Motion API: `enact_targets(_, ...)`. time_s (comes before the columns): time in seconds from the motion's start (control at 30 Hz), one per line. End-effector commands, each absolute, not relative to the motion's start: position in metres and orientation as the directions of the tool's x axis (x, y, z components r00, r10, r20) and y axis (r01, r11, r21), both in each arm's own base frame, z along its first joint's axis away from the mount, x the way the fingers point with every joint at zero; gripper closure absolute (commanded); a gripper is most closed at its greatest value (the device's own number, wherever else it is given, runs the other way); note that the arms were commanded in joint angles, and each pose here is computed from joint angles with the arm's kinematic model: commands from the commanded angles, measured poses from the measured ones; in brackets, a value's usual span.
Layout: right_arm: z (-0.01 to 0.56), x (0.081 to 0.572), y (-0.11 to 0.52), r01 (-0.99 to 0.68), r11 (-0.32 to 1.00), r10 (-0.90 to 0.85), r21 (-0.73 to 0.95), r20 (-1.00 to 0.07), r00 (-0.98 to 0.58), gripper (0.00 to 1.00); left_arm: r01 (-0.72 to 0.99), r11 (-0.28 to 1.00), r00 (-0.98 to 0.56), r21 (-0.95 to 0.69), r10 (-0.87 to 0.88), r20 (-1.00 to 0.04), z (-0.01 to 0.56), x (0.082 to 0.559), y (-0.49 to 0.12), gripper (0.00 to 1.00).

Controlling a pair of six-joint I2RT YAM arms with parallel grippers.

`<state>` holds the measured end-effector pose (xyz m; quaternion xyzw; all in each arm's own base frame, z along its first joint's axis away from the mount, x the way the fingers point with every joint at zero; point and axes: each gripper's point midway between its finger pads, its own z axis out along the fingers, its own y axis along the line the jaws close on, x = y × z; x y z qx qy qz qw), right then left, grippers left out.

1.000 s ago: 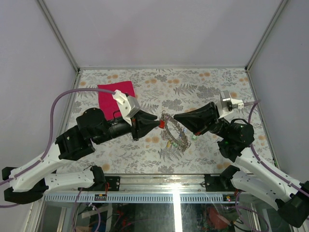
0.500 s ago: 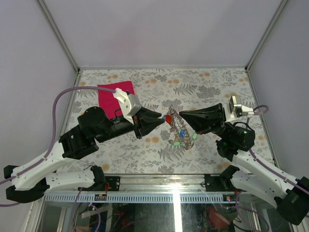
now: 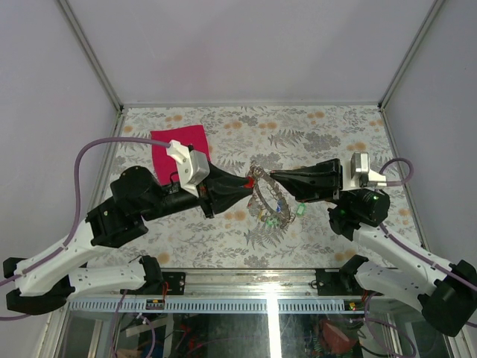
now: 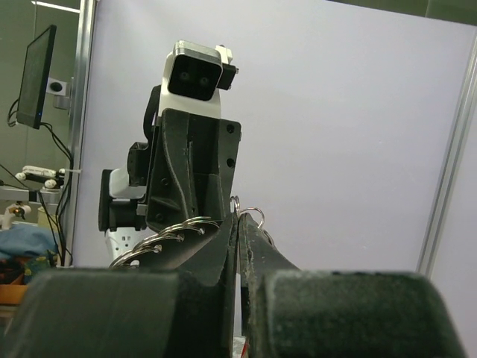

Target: Put the keys on the keyring

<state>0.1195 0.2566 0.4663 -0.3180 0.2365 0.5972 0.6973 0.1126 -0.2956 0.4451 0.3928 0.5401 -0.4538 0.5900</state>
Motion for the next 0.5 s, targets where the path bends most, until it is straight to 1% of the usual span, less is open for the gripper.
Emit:
enact_targets(0.0, 0.504, 0.107, 0.247, -0.945, 0.134, 0.732, -0.298, -0.613, 0.297, 1.0, 0.965, 0.262, 0.068, 0.016, -0.189, -0.98, 0.472, 0.106, -0.29, 0.75)
enact_targets(0.23, 0.51, 0.113, 0.253, -0.947, 0.123, 0.732, -0.296, -0.617, 0.289, 1.0, 0.964, 0.265, 0.077, 0.021, -0.203, -0.976, 0.48, 0.103, -0.283, 0.77)
enact_targets(0.33, 0.508, 0.12, 0.26, -0.957, 0.116, 0.695, -0.264, -0.667, 0.268, 1.0, 0.96, 0.28, 0.089, 0.023, -0.227, -0.97, 0.487, 0.103, -0.277, 0.78)
enact_targets(0.47, 0.497, 0.136, 0.271, -0.979, 0.119, 0.608, -0.166, -0.767, 0.204, 1.0, 0.945, 0.326, 0.101, 0.013, -0.255, -0.962, 0.494, 0.109, -0.271, 0.79)
